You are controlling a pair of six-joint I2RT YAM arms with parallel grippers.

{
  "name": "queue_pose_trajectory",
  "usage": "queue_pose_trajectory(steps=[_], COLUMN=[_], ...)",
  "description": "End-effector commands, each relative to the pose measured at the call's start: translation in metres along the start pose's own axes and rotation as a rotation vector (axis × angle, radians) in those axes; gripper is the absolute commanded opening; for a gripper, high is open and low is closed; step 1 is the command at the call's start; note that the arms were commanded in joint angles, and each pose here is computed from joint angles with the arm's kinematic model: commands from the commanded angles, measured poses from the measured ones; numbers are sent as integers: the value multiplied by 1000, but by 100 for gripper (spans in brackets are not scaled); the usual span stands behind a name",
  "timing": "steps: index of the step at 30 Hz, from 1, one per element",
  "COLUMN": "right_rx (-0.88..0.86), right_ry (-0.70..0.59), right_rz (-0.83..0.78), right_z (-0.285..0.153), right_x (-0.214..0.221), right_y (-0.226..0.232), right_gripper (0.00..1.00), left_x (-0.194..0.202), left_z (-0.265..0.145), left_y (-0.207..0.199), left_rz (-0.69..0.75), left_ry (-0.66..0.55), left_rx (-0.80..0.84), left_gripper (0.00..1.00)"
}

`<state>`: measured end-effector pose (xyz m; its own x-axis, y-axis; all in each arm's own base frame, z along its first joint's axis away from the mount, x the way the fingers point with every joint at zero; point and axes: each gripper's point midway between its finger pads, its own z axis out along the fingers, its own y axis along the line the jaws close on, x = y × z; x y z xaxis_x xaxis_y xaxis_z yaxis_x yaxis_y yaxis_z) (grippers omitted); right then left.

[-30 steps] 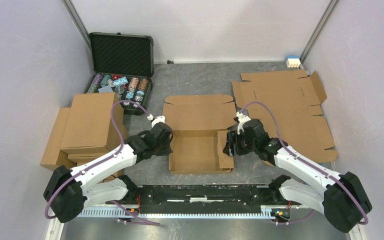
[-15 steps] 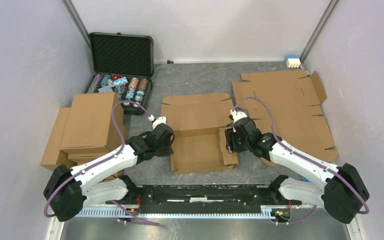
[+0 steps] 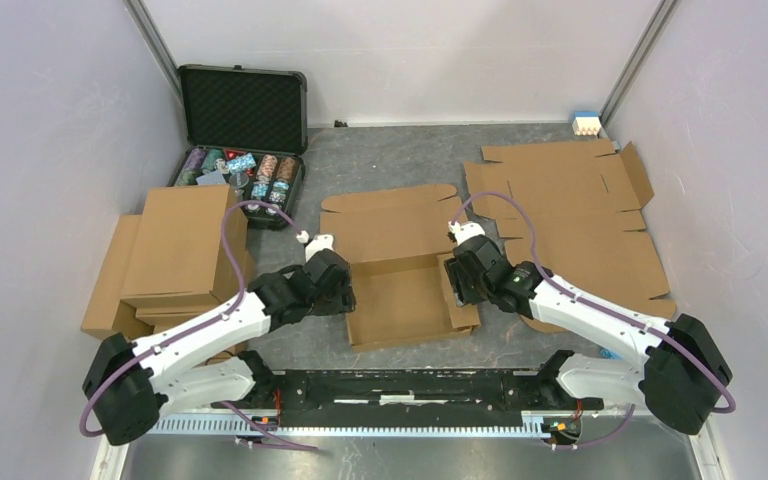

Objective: Fold the paper box

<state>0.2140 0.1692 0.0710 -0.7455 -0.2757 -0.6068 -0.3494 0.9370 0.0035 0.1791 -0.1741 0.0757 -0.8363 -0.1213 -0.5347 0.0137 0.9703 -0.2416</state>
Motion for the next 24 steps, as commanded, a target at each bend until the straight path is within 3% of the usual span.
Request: queue_pose_trajectory(steps=[1, 3, 5, 18, 20, 24], right_rx=[-8, -14, -27, -74, -75, -78], right_ry=[-19, -24, -38, -47, -48, -49], right_rz=[-40, -40, -39, -46, -46, -49], right_z=[-1, -2, -3, -3, -3, -1], right_x=[-8, -8, -10, -10, -9, -8], right_y=[2, 2, 4, 12, 12, 12], right_gripper=[56, 56, 56, 57, 57, 57], left_x=[-37, -52, -67, -117, -117, -120], left_z=[-23, -27, -25, 48, 57, 65], left_y=[-6, -5, -6, -8, -6, -17], left_rz=[-3, -14, -36, -297, -333, -319], left_ry=[-86, -115, -125, -29, -10, -5], left_rx=[37, 50, 80, 296, 331, 426], left_gripper=[76, 88, 95, 100, 95, 73])
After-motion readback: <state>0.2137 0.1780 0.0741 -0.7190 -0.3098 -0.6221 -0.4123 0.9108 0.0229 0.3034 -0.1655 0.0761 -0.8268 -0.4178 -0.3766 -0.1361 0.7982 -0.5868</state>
